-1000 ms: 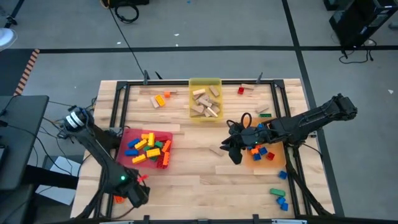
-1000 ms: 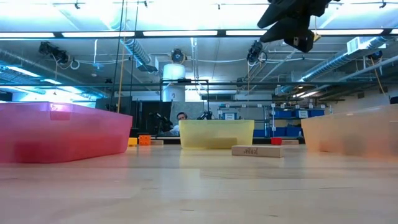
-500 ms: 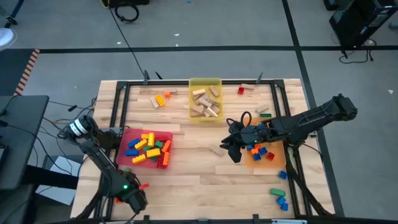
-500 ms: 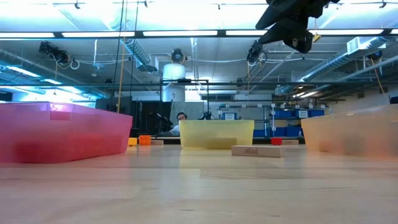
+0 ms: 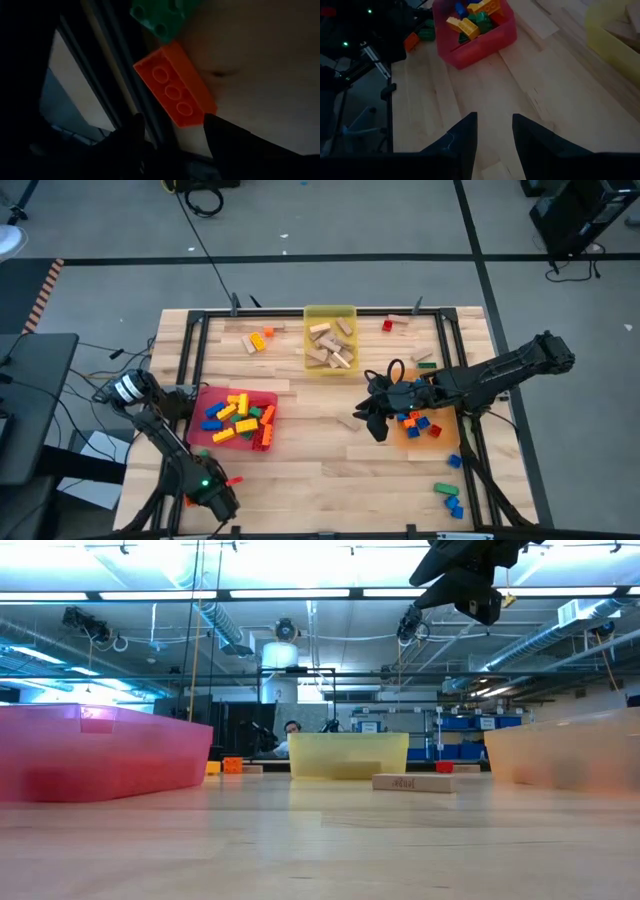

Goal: Sort blocks by size
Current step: Put the 3 stud orange game piece into the pink bin

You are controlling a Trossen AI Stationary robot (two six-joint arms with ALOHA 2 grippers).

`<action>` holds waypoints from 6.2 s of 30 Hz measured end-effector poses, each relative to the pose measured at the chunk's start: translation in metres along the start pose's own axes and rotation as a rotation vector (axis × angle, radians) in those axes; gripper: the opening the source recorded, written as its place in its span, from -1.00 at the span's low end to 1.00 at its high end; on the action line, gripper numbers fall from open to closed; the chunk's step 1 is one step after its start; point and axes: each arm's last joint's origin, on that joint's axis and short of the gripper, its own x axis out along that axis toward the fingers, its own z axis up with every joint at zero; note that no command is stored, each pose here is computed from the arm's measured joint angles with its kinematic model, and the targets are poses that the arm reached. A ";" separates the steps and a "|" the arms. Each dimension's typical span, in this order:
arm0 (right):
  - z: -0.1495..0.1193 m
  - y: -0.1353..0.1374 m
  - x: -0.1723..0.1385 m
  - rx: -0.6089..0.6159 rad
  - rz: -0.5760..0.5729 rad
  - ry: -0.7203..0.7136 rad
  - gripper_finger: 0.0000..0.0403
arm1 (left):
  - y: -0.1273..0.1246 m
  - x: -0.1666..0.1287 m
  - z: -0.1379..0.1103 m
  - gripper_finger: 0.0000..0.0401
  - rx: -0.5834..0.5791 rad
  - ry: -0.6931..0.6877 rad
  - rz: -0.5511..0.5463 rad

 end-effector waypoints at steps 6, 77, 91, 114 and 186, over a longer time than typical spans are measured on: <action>0.000 0.000 0.000 -0.001 0.000 0.000 -0.32 | 0.004 0.000 0.004 0.05 -0.092 -0.053 0.018; -0.002 0.004 -0.001 -0.035 0.002 -0.016 -0.32 | -0.029 -0.030 -0.011 -0.97 0.075 -0.293 -0.281; -0.002 0.004 -0.001 -0.085 0.004 -0.015 -0.32 | -0.032 -0.037 -0.010 -0.62 0.027 -0.293 -0.314; 0.004 -0.003 0.001 -0.092 -0.016 -0.025 -0.32 | -0.039 -0.038 -0.008 0.02 0.217 -0.336 -0.359; 0.035 -0.048 0.005 0.153 -0.151 -0.090 -0.32 | 0.024 -0.124 0.174 0.37 0.504 -0.587 -0.450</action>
